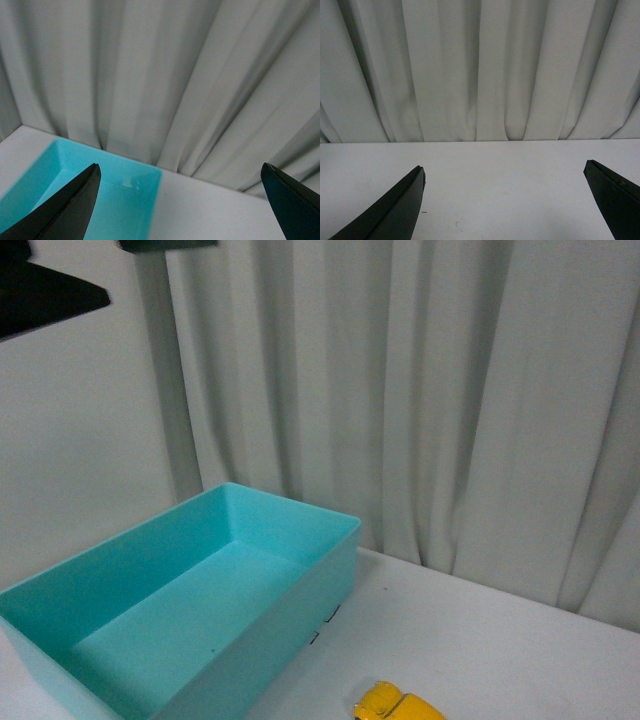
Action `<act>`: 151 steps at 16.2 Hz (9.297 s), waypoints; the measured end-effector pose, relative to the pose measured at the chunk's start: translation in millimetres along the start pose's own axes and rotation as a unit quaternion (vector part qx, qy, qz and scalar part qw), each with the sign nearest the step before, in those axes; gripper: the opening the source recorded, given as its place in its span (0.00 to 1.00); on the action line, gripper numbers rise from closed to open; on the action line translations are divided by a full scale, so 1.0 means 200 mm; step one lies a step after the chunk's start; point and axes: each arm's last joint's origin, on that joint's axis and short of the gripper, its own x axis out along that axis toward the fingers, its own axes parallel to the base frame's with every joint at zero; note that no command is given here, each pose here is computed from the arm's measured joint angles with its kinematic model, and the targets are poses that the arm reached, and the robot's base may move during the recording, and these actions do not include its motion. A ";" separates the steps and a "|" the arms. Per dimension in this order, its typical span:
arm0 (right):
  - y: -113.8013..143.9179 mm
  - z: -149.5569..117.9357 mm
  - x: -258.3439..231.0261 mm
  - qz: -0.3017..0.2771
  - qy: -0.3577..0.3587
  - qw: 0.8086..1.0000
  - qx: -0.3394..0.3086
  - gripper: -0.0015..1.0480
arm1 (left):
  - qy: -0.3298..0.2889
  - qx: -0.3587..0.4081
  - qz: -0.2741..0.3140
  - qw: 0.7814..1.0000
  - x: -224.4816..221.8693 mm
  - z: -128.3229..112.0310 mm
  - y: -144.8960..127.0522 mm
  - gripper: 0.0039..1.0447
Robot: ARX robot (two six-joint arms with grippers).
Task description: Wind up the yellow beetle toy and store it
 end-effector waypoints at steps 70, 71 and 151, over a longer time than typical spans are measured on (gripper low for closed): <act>0.00 0.00 0.00 0.000 0.000 1.000 0.000 0.94 | 0.362 0.322 0.045 0.873 0.85 -0.44 0.54 0.38; 0.00 0.00 0.00 0.000 0.000 1.000 0.000 0.94 | 0.358 0.322 0.048 0.875 0.87 -0.46 0.54 0.38; 0.00 0.00 0.00 -0.001 -0.001 1.000 0.000 0.94 | -0.073 0.116 -0.071 0.988 -0.33 -0.71 0.23 0.94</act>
